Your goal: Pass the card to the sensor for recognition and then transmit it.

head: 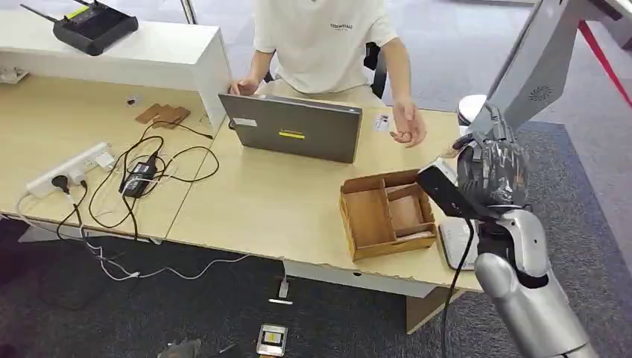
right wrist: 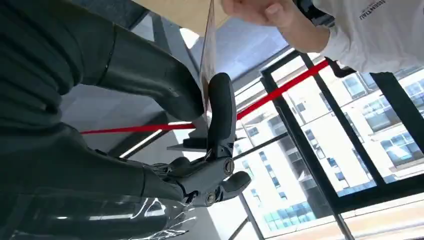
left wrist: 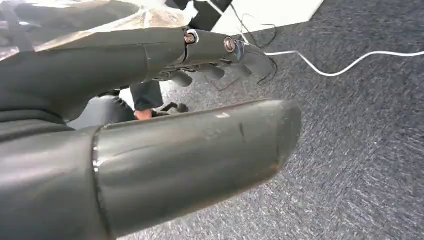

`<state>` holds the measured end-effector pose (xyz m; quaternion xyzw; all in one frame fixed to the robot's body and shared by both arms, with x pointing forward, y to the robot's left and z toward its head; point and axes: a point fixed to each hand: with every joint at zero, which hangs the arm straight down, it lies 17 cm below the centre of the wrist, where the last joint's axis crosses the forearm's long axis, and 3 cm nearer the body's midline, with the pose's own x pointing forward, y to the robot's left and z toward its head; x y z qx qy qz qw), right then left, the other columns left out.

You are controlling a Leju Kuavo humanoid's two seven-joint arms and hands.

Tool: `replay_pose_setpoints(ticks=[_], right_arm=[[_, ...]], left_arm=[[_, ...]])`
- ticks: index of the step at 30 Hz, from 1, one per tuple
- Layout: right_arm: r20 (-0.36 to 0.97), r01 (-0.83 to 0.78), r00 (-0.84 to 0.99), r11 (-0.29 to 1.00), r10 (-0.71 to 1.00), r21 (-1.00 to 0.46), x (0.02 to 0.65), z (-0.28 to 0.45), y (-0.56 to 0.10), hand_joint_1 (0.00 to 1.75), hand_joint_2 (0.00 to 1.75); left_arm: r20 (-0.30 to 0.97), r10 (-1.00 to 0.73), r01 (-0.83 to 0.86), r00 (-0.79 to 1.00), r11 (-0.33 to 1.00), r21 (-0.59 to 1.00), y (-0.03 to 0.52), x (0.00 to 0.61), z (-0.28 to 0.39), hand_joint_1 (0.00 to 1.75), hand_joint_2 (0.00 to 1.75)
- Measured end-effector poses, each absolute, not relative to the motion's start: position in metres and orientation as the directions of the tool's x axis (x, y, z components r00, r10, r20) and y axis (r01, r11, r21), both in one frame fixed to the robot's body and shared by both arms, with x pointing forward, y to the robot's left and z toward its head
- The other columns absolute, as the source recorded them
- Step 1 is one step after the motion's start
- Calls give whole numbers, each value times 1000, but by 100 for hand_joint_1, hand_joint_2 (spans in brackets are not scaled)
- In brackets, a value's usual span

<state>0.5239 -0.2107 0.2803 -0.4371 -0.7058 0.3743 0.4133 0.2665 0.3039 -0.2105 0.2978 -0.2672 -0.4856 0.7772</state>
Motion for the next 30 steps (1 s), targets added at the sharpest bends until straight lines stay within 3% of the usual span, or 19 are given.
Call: replay_pose_setpoints(ticks=[9,22,23,24,25,30], right_arm=[[248,285,-318,341,915,-896,555,308,-192,175,175],[138,283,-269,216,953,-935,620,331,-172,175,175],[130,278,-263,204,956,-939,623,328,-170,166,175],[126,272,-257,197,958,-942,625,325,-169,77,175],[122,266,-250,189,961,-945,627,321,-168,0,175],[109,249,-220,164,969,-955,635,307,-169,0,175]], left_arm=[[106,-937,619,334,303,725,298,280,-206,0,0],[99,-962,631,255,243,737,280,300,-197,0,0],[100,-962,631,253,242,737,279,300,-197,0,0],[100,-963,631,251,241,737,278,300,-197,0,0],[100,-963,631,249,240,738,278,300,-197,0,0],[101,-966,632,240,234,739,276,301,-197,0,0]])
